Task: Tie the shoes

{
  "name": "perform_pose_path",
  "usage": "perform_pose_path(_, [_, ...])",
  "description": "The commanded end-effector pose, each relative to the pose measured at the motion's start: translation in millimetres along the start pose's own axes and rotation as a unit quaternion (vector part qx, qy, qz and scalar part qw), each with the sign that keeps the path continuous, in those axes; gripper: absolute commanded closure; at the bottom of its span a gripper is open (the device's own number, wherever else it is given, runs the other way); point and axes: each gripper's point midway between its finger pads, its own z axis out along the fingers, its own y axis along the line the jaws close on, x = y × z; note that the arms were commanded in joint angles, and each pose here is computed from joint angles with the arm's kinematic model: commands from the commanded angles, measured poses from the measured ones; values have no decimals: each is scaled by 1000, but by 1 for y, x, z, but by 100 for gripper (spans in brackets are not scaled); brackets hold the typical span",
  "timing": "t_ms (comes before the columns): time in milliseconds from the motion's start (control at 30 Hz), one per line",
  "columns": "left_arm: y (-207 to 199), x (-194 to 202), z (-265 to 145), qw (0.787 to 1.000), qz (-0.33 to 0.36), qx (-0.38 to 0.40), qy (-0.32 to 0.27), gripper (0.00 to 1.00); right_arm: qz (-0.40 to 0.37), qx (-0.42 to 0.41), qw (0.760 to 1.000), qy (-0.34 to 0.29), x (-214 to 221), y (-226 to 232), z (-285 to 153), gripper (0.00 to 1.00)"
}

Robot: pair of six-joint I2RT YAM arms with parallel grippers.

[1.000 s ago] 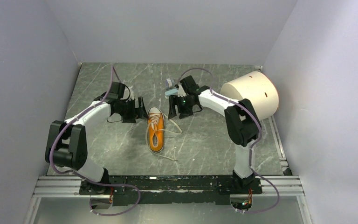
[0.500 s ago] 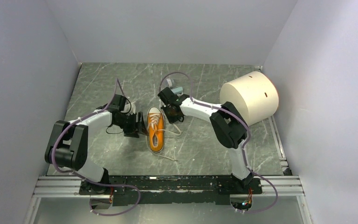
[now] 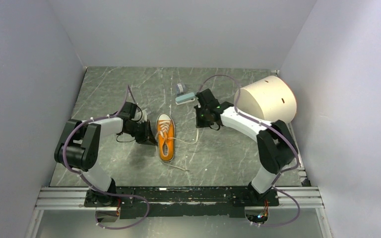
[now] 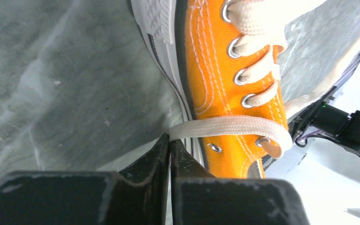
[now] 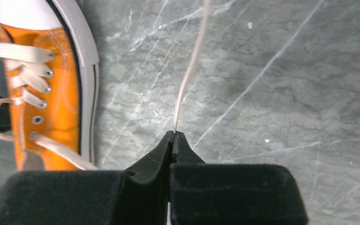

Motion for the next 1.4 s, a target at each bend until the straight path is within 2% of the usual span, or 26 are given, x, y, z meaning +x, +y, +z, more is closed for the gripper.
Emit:
perform_pose_path(0, [4, -4, 0, 1000, 12, -17, -8, 95, 69, -67, 995, -27, -15, 12, -22, 100])
perform_pose_path(167, [5, -26, -45, 990, 51, -110, -70, 95, 85, -112, 988, -56, -38, 19, -52, 100])
perform_pose_path(333, [-37, -50, -84, 980, 114, -78, -144, 95, 100, -169, 978, -67, -56, 38, -77, 100])
perform_pose_path(433, [-57, -61, -93, 974, 146, -52, -167, 95, 153, -98, 983, -34, -40, 10, -71, 100])
perform_pose_path(533, [-57, -69, -96, 973, 154, -66, -159, 95, 162, -3, 986, 36, 4, -27, -55, 100])
perform_pose_path(600, [-55, -71, -95, 973, 159, -72, -152, 95, 122, 7, 990, 76, 31, -35, -47, 73])
perform_pose_path(667, [-52, -70, -92, 973, 161, -74, -146, 95, 56, 3, 995, 81, 40, -35, -45, 46])
perform_pose_path(733, [-51, -68, -88, 974, 164, -67, -140, 95, -79, 13, 996, 28, 30, -14, -48, 32])
perform_pose_path(767, [-51, -67, -85, 975, 164, -62, -137, 95, -146, 15, 989, -7, 19, -8, -50, 30])
perform_pose_path(833, [-53, -64, -81, 977, 162, -48, -128, 95, -285, -23, 956, -73, 12, 28, -52, 28])
perform_pose_path(933, [-51, -62, -75, 980, 156, -43, -118, 95, -370, -87, 918, -116, 12, 50, -45, 28])
perform_pose_path(1000, [-49, -60, -72, 981, 156, -43, -109, 95, -405, -124, 900, -103, 22, 60, -31, 30])
perform_pose_path(1100, [-50, -59, -72, 981, 160, -40, -104, 95, -410, -158, 897, -50, 46, 64, -13, 33])
perform_pose_path(1200, [-55, -57, -70, 981, 165, -21, -101, 95, -401, -204, 892, -47, 63, 74, -6, 35])
perform_pose_path(1367, [-59, -53, -64, 982, 162, 2, -96, 93, -366, -242, 898, -49, 75, 82, 1, 40])
